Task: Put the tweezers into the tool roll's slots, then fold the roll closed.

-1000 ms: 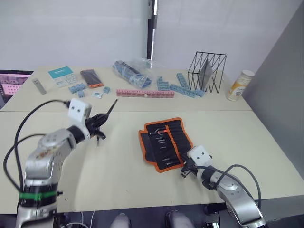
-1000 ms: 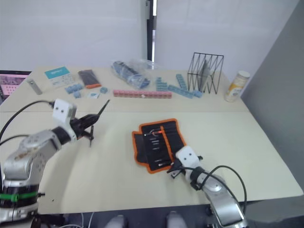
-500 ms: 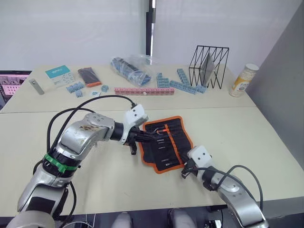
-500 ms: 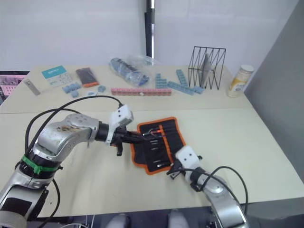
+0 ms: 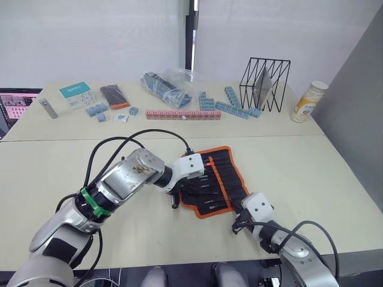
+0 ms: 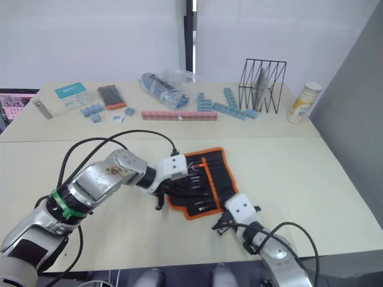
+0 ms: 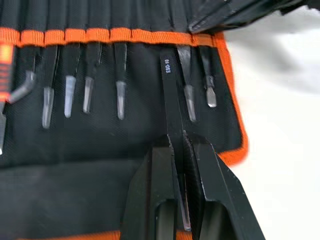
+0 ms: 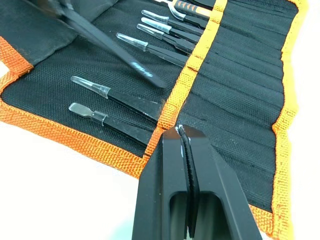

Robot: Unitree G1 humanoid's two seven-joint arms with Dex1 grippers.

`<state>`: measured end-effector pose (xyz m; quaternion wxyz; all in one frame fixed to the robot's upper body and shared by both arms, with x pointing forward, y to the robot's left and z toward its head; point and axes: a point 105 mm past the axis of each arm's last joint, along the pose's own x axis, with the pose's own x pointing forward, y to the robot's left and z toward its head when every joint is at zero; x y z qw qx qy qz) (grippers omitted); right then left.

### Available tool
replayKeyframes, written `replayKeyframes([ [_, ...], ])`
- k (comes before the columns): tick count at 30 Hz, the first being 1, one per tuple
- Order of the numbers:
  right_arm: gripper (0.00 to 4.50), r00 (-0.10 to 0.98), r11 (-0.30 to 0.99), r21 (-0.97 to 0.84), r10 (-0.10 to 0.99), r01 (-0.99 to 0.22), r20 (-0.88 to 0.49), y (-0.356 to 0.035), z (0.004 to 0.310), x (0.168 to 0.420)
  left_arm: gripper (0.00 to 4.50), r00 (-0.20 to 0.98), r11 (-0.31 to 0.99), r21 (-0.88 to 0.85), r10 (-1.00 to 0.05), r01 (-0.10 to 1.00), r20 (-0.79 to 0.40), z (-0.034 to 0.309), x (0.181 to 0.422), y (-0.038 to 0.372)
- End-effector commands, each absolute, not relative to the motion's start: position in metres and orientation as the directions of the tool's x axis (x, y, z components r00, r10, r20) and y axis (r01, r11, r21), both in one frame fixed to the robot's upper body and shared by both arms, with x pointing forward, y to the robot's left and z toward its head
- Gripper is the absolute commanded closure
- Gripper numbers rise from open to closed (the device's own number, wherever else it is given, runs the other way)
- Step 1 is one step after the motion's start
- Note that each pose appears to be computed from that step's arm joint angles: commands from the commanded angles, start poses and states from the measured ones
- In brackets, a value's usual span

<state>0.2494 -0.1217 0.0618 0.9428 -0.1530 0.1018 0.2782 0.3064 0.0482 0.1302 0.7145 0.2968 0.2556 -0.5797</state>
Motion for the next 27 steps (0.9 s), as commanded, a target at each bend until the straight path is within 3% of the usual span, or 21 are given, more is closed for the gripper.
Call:
replayKeyframes([
  [1, 4.5, 0.773, 0.809, -0.167, 0.445, -0.564, -0.453, -0.129, 0.019, 0.238, 4.47, 0.232, 0.127, 0.199, -0.675, 0.972, -0.701, 0.141, 0.311, 0.046],
  [27, 4.5, 0.779, 0.813, -0.184, 0.425, -0.553, -0.46, -0.126, 0.021, 0.245, 4.47, 0.236, 0.099, 0.224, -0.618, 0.97, -0.75, 0.134, 0.311, 0.05],
])
